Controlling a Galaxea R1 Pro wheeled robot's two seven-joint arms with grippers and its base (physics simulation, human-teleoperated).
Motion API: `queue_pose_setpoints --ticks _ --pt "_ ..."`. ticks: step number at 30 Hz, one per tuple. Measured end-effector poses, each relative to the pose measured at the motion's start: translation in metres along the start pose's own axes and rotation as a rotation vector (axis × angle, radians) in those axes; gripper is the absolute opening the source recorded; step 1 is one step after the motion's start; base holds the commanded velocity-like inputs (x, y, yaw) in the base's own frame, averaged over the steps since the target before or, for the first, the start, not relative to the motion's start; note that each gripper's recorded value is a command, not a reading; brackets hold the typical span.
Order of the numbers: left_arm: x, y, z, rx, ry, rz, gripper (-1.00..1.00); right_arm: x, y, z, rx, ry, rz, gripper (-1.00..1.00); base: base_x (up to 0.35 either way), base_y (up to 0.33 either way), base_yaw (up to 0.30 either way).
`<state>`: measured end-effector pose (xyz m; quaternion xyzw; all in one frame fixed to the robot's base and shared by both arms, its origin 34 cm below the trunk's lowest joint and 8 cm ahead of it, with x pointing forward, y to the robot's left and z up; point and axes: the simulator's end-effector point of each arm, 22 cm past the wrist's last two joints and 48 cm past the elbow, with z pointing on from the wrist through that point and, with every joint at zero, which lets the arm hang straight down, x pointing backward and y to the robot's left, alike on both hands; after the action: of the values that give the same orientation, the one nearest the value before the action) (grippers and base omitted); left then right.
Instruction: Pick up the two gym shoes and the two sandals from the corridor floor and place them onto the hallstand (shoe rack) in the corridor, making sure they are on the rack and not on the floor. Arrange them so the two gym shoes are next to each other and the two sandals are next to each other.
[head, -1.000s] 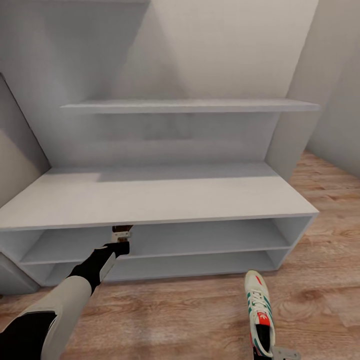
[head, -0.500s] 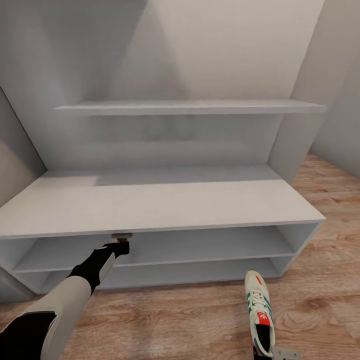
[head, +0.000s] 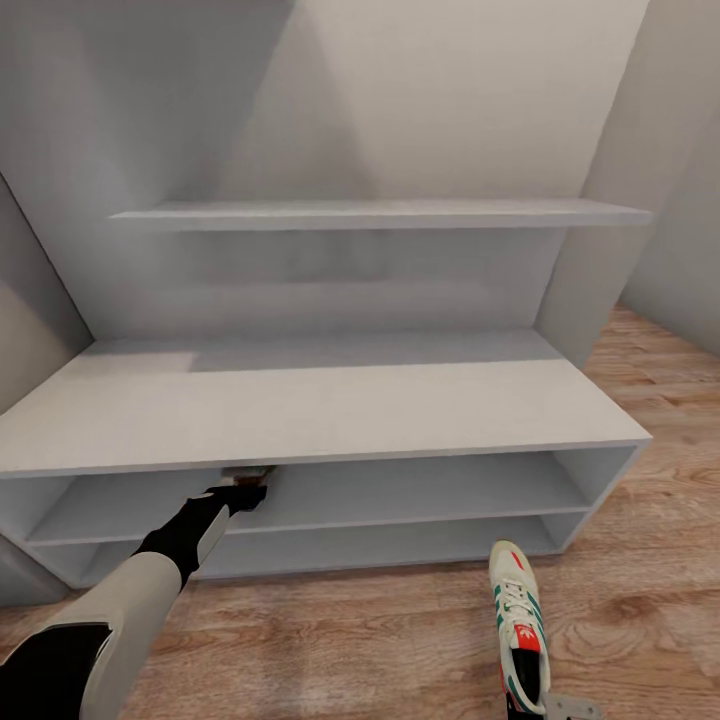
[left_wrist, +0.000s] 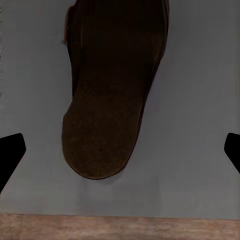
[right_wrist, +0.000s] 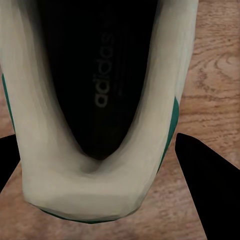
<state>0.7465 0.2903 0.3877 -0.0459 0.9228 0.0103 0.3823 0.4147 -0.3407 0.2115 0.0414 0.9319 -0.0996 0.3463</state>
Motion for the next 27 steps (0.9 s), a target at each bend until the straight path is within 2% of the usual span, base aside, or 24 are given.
queue_pose_setpoints --ticks 7,15,27 --pt "-0.0001 0.0007 0.0003 -0.002 -0.001 0.002 1.00 0.0001 0.0000 0.0001 0.000 0.000 0.000 -1.00 -0.145 0.000 0.000" --pt "0.0000 0.0008 0.0004 -0.002 -0.001 0.002 1.00 0.0003 0.0000 0.0002 0.000 0.001 0.000 -1.00 -0.310 -0.026 0.000" --pt "-0.0001 0.0011 0.0004 -0.003 -0.001 0.003 1.00 0.0003 -0.0001 0.0001 0.000 0.001 0.001 -1.00 -0.316 -0.121 0.000"
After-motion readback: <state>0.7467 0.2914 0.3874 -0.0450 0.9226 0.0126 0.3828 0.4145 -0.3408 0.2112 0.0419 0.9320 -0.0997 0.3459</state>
